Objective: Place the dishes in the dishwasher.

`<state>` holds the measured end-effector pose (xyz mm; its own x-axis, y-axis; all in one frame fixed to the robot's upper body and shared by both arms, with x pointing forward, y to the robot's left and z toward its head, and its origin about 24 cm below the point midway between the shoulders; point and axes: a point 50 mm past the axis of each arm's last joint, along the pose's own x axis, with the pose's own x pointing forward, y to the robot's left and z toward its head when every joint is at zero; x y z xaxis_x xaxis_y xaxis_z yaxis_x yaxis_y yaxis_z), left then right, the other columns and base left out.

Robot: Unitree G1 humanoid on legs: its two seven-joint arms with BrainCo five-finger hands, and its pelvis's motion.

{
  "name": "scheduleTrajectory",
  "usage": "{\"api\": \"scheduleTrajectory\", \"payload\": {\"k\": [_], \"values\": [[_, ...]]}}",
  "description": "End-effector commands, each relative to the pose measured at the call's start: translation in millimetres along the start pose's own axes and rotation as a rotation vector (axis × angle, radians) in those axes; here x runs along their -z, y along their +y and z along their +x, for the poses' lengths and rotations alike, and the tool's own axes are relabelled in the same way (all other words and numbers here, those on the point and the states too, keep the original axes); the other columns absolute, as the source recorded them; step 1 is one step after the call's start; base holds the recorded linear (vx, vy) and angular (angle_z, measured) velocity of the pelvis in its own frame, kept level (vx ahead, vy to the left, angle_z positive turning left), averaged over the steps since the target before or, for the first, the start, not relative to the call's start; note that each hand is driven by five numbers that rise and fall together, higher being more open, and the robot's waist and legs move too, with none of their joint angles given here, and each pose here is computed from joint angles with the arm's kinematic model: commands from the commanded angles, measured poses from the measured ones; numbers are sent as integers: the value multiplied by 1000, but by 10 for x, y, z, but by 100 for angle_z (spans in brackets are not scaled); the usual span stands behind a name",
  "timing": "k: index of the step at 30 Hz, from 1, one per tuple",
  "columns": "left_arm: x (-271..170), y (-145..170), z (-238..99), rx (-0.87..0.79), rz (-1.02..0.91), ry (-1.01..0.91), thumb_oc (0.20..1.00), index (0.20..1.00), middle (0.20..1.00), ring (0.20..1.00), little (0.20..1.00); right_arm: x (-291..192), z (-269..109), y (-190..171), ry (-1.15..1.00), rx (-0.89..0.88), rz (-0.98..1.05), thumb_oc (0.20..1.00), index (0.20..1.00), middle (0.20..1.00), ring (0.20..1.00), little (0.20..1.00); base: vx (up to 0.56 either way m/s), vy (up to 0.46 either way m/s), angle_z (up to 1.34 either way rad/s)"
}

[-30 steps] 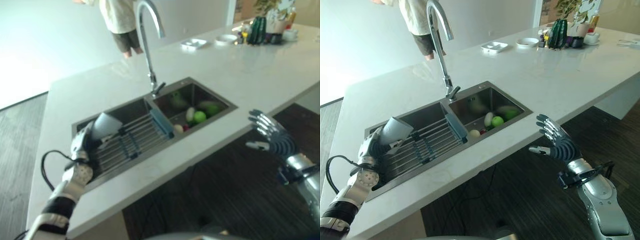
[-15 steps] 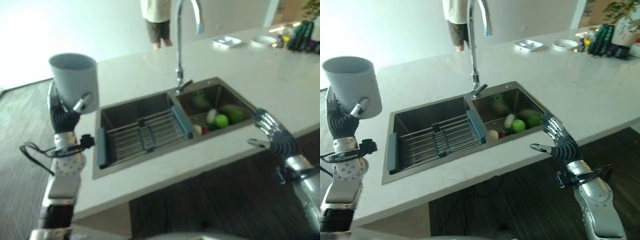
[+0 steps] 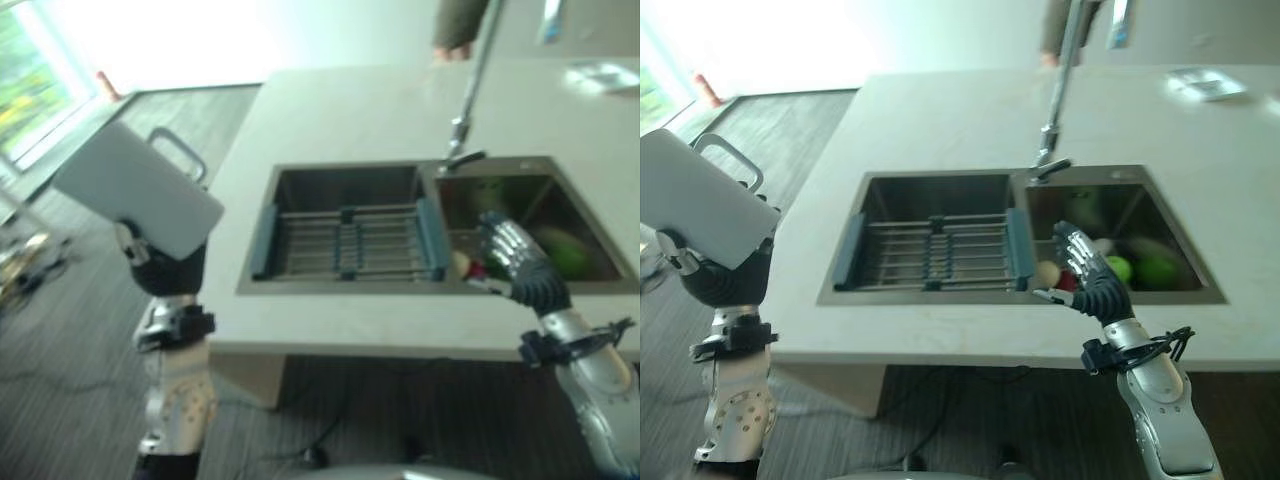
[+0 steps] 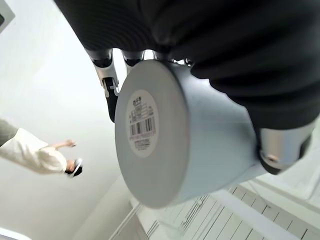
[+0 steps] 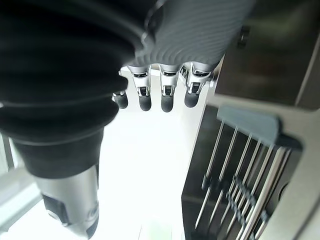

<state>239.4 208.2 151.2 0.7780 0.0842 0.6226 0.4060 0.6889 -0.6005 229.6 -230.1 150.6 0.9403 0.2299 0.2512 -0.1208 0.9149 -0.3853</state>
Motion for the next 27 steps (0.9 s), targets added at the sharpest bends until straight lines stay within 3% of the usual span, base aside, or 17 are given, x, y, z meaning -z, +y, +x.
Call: {"api": "scheduleTrajectory", "payload": {"k": [1,10,18,27], "values": [[-335,-108,80,111,28,-152,200,200,200,200,200,-294,46,-139,-244,102,11,1000,1000,1000,1000,1000,-536,158,174],[-226,-135,147,130,-66,-125,200,200,200,200,200,-241,-6,-238,-227,172,11,1000,1000,1000,1000,1000,-269,333,111],[-265,-172,105,94,-24,-92,200,200,200,200,200,-188,89,196,-223,112,79,1000,1000,1000,1000,1000,-202,412,72],[-8,-294,168,153,-53,17,200,200,200,200,200,-162,-86,5,-209,137,91,1000,1000,1000,1000,1000,23,125,161]]}}
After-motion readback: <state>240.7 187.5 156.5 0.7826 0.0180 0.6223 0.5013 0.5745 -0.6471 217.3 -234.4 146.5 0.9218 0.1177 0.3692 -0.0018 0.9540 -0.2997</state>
